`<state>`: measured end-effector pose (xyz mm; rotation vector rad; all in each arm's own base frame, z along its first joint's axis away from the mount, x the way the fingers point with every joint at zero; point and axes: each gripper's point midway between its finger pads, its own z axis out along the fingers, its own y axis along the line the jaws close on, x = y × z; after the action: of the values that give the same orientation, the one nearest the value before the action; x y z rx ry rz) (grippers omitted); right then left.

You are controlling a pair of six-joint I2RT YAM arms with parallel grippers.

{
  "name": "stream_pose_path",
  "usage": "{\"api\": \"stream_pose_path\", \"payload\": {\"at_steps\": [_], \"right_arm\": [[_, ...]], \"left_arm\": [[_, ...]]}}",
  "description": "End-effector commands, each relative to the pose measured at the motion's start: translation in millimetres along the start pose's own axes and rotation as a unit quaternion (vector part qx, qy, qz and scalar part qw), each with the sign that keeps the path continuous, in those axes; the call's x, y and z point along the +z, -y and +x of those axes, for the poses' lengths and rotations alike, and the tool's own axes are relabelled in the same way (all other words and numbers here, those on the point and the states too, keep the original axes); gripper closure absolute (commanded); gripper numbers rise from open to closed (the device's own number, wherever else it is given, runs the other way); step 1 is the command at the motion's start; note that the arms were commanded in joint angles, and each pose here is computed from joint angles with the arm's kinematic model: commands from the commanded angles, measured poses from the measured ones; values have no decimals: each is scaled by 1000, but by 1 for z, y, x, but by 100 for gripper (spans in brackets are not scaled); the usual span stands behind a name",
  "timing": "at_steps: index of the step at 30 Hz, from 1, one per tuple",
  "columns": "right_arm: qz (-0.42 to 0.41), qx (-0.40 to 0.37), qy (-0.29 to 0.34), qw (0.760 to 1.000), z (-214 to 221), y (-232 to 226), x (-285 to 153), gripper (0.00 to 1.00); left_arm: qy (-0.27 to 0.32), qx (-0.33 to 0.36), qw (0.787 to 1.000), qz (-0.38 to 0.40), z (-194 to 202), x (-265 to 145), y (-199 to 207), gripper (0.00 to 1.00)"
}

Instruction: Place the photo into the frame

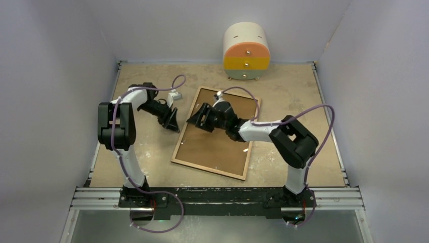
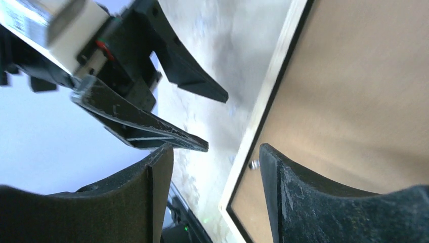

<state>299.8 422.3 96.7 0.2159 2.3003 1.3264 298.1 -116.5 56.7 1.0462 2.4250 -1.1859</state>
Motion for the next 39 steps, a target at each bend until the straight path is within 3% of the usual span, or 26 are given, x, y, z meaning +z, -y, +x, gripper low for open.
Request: {"api": "stream_pose_path", "payload": {"at_steps": [1, 8, 23, 39], "right_arm": [[-17, -26, 38, 999, -49, -14, -14, 34], [39, -51, 57, 996, -89, 20, 14, 38], [71, -59, 60, 994, -123, 51, 70, 42], [75, -50, 45, 995, -127, 65, 88, 44]], "left_arm": [[58, -10, 998, 12, -44, -3, -13, 38], [53, -30, 997, 42, -57, 22, -26, 44], [25, -32, 998, 37, -33, 43, -38, 81], [13, -29, 999, 29, -23, 45, -39, 88]]}}
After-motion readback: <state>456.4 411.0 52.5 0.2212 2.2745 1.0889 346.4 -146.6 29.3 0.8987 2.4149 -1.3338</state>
